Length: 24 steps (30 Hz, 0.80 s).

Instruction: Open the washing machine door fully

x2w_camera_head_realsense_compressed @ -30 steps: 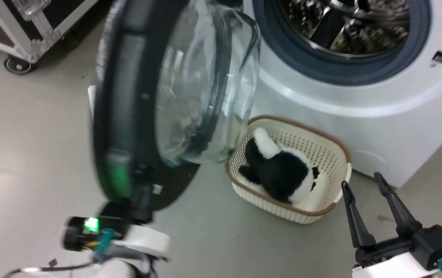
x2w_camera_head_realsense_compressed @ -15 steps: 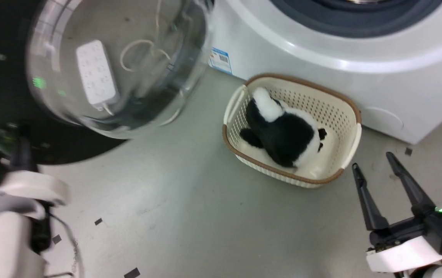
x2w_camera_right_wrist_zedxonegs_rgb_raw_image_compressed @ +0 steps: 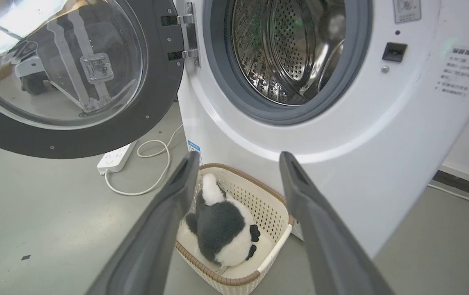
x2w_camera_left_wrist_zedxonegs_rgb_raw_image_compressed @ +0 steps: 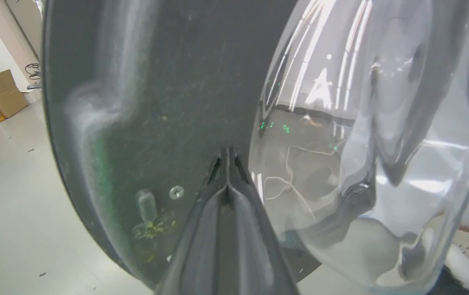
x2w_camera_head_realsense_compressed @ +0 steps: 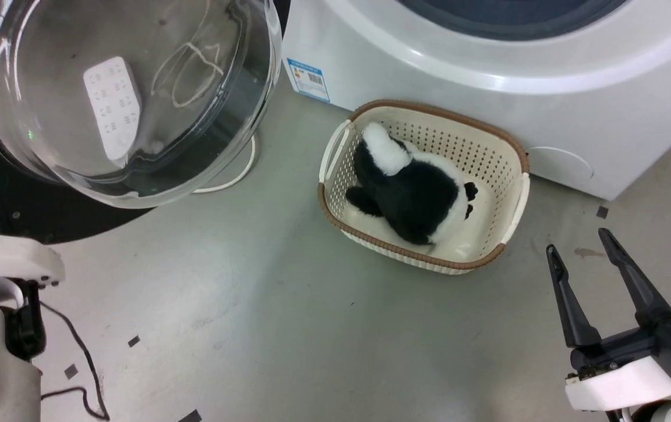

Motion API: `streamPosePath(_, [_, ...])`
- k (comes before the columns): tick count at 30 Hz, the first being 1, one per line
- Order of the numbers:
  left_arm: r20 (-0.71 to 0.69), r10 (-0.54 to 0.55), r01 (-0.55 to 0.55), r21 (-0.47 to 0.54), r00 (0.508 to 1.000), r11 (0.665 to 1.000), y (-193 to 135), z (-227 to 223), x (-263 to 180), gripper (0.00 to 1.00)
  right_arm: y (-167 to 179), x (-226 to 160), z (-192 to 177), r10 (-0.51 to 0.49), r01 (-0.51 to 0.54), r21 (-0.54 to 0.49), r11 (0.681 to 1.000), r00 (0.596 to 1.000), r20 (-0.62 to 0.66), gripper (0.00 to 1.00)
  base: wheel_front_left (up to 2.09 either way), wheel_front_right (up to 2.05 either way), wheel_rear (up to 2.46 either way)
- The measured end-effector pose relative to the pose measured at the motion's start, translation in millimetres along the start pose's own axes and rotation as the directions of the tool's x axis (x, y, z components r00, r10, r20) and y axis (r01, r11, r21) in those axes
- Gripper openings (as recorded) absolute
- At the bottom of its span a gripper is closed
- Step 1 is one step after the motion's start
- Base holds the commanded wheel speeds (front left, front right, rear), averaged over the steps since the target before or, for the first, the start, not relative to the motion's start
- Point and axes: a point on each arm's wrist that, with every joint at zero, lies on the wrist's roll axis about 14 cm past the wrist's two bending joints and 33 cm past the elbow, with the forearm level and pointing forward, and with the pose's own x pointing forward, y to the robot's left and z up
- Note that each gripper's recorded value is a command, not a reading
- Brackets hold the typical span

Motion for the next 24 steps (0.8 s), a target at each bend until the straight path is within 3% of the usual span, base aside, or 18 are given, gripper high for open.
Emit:
streamPosePath(11, [0.317,-0.118,0.148,-0.075,0.941,0.986,-51.3,93.5,-35.2,0.00,-15.9,-18.4,50.7,-0.085,0.088,-0.025,0.996,0.991,0.104,1.00,0.00,0.00,0.00])
streamPosePath(16, [0.401,-0.182,0.271,-0.178,0.898,0.946,-88.2,116.8,-69.3,0.00,-25.6,-37.6,76.3,-0.139,0.148,-0.046,0.988,0.978,0.154,1.00,0.00,0.00,0.00])
streamPosePath(24, [0.374,-0.364,0.447,-0.162,0.853,0.880,-150.8,101.5,-116.9,0.00,-36.7,-81.4,103.0,-0.229,0.248,-0.073,0.966,0.952,0.204,1.00,0.00,0.00,0.00])
